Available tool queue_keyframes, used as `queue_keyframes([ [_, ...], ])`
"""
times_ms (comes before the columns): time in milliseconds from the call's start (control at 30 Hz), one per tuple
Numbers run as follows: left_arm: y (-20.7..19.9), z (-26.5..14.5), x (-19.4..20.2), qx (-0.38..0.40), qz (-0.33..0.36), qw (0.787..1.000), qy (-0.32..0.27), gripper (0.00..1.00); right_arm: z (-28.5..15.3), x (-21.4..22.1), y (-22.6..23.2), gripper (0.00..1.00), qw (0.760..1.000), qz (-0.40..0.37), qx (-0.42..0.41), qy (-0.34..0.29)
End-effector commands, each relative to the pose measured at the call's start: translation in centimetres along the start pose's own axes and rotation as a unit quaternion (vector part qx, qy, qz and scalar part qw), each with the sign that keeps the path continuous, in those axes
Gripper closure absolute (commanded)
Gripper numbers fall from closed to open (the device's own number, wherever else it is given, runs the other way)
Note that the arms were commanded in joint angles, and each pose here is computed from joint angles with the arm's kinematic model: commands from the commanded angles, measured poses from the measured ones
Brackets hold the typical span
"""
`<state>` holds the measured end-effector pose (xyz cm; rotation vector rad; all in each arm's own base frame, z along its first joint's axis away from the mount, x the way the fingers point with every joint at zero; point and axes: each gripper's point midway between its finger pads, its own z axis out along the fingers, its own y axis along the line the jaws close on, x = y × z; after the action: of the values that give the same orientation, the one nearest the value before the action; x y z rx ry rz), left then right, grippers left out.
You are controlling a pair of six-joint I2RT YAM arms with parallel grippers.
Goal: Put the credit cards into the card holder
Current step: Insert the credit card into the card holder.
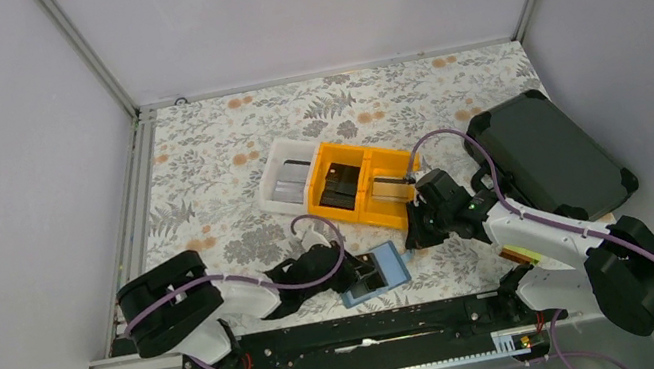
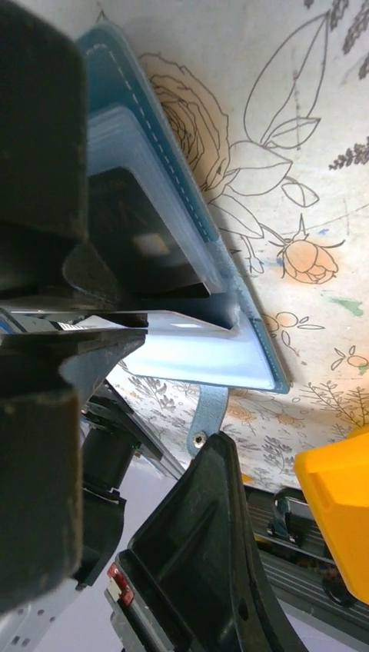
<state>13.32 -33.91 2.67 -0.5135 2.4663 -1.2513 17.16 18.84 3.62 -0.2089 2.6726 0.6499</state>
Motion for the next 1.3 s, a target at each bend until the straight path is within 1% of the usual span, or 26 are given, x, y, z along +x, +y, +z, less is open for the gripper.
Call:
queue_keyframes([
  [0, -1.5, -0.5, -0.4, -0.011, 0.034, 0.999, -0.009, 0.81, -0.1, -0.5, 0.1, 0.98, 1.000, -0.002, 0.001, -0.012],
  [100, -1.5, -0.6, -0.4, -0.020, 0.040, 0.999, -0.010, 0.71, -0.1, -0.7, 0.2, 0.98, 1.000, -0.003, 0.000, -0.014],
  [167, -1.5, -0.6, -0.4, -0.023, 0.041, 0.999, -0.009, 0.66, -0.1, -0.7, 0.2, 0.98, 1.000, -0.004, 0.000, -0.014],
  [400, -1.4, -1.3, -0.7, -0.042, 0.047, 0.998, -0.014, 0.54, -0.2, -0.8, 0.2, 0.98, 1.000, -0.006, -0.001, -0.017],
  [533, -1.4, -1.7, -0.8, -0.050, 0.050, 0.997, -0.014, 0.49, -0.2, -0.8, 0.2, 0.98, 1.000, -0.008, -0.001, -0.016],
  [833, -2.0, -2.7, -1.2, -0.069, 0.072, 0.995, -0.029, 0.47, -0.1, -0.8, 0.3, 0.98, 1.000, -0.010, -0.003, -0.017],
  [1000, -1.6, -3.2, -1.3, -0.078, 0.069, 0.994, -0.032, 0.46, -0.2, -0.9, 0.3, 0.98, 1.000, -0.010, -0.004, -0.018],
  [1067, -1.3, -3.4, -1.4, -0.082, 0.066, 0.994, -0.035, 0.44, -0.2, -0.9, 0.3, 0.99, 1.000, -0.010, -0.004, -0.019],
  [1267, -1.5, -3.6, -1.4, -0.082, 0.067, 0.994, -0.036, 0.45, -0.2, -0.9, 0.3, 0.99, 1.000, -0.011, -0.005, -0.019],
])
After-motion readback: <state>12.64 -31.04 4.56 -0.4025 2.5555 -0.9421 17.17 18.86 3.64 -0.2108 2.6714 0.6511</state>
